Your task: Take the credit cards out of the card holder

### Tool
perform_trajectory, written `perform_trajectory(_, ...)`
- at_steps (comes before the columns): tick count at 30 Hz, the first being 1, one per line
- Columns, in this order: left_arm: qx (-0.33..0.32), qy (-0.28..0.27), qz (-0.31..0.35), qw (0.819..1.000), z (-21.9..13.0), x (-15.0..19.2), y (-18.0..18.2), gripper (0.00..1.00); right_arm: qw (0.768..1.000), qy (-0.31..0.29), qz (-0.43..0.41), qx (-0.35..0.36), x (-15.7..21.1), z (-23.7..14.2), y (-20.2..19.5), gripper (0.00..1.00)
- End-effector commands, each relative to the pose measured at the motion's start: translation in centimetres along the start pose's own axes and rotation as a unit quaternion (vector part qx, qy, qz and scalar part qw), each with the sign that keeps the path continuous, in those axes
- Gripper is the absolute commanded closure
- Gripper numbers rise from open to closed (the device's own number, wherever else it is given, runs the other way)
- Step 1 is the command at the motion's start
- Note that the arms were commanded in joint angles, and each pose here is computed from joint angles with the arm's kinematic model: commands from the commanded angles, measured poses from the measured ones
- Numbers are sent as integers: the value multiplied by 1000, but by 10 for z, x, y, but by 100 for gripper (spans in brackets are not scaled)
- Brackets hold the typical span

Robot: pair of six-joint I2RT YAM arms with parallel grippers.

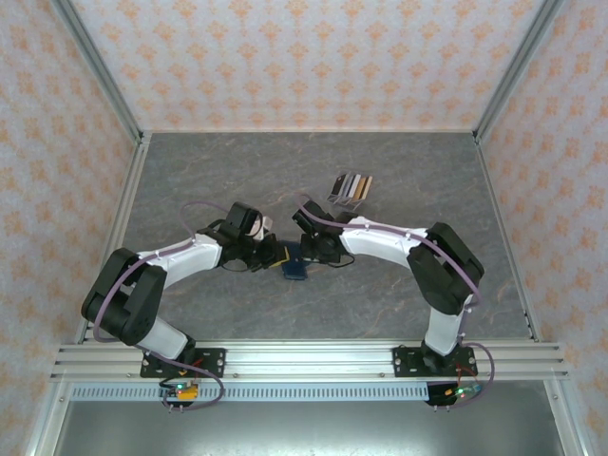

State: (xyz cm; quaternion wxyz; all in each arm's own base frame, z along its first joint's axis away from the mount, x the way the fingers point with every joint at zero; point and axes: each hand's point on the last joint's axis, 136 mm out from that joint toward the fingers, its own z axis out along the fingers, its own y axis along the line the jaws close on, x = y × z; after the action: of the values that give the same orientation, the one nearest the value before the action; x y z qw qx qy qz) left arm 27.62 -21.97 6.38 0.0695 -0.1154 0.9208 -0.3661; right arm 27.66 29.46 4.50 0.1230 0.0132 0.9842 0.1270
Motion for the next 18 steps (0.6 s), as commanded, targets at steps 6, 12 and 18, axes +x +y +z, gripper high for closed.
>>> perform_trajectory(6,1,-9,10,1000,-6,-6,-7,100,1000,-1,-7,3,2,2,-3,79)
perform_trajectory(12,-10,-5,7,1000,-6,-4,-2,100,1000,10,-7,-19,1,10,9,76)
perform_trajectory(18,-38,-5,3,999,-6,-4,7,70,1000,14,-11,-18,3,12,9,86)
